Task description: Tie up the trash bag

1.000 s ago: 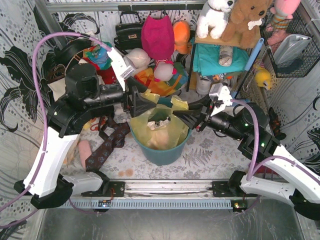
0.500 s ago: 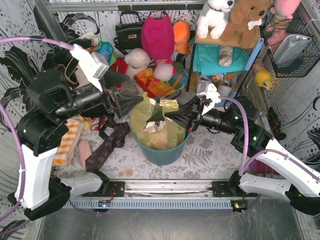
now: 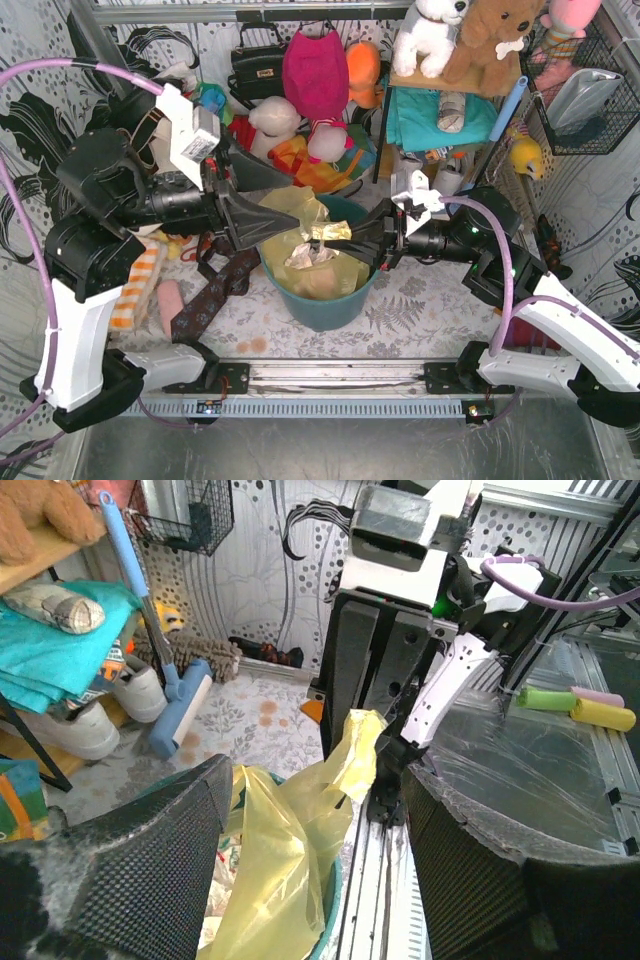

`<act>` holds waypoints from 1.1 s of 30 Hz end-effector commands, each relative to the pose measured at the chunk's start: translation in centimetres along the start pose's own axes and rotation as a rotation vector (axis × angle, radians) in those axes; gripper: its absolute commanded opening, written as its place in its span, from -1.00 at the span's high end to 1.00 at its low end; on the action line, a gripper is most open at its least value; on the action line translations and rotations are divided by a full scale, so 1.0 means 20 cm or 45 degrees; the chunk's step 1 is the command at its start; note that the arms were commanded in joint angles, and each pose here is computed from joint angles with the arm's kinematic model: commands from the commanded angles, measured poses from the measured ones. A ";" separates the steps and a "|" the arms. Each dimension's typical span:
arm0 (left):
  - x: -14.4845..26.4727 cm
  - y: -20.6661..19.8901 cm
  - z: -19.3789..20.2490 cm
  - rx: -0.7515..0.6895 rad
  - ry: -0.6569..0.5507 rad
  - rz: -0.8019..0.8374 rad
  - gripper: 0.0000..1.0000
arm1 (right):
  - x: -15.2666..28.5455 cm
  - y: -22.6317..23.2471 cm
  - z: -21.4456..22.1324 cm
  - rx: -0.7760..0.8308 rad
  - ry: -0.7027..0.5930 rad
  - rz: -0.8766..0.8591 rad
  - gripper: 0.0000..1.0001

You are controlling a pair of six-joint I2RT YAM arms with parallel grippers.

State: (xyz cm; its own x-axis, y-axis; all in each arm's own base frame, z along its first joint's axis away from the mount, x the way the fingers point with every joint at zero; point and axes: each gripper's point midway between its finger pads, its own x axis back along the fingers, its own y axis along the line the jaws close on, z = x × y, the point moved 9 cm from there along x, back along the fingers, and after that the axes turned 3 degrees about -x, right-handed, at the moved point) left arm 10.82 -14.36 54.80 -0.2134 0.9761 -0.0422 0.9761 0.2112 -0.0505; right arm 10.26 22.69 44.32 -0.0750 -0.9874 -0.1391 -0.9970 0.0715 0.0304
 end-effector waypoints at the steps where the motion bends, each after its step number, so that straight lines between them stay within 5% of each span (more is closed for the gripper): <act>1: -0.02 0.00 0.02 0.023 0.008 0.065 -0.53 | -0.02 0.03 -0.05 0.028 -0.053 -0.095 0.92; 12: -0.07 0.03 0.20 0.026 0.130 0.158 -0.79 | -0.10 -0.02 -0.05 -0.007 -0.031 -0.083 0.96; 22: -0.14 0.07 0.26 0.013 0.161 0.158 -0.82 | -0.12 -0.03 -0.05 -0.023 -0.031 -0.094 0.97; 28: -0.17 0.07 0.29 0.011 0.160 0.174 -0.69 | -0.13 -0.02 -0.05 -0.026 -0.034 -0.113 0.97; 33: -0.18 0.06 0.30 0.016 0.147 0.185 -0.24 | -0.13 -0.02 -0.04 -0.035 -0.025 -0.122 0.97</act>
State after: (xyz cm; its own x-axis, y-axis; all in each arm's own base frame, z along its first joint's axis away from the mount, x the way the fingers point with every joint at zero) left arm 12.71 -17.71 48.02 -0.0632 0.9909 0.1186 0.9889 0.0782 -0.1263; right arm 11.41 25.28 43.61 -0.0181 -0.9942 -0.1063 -0.9974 0.0106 0.0710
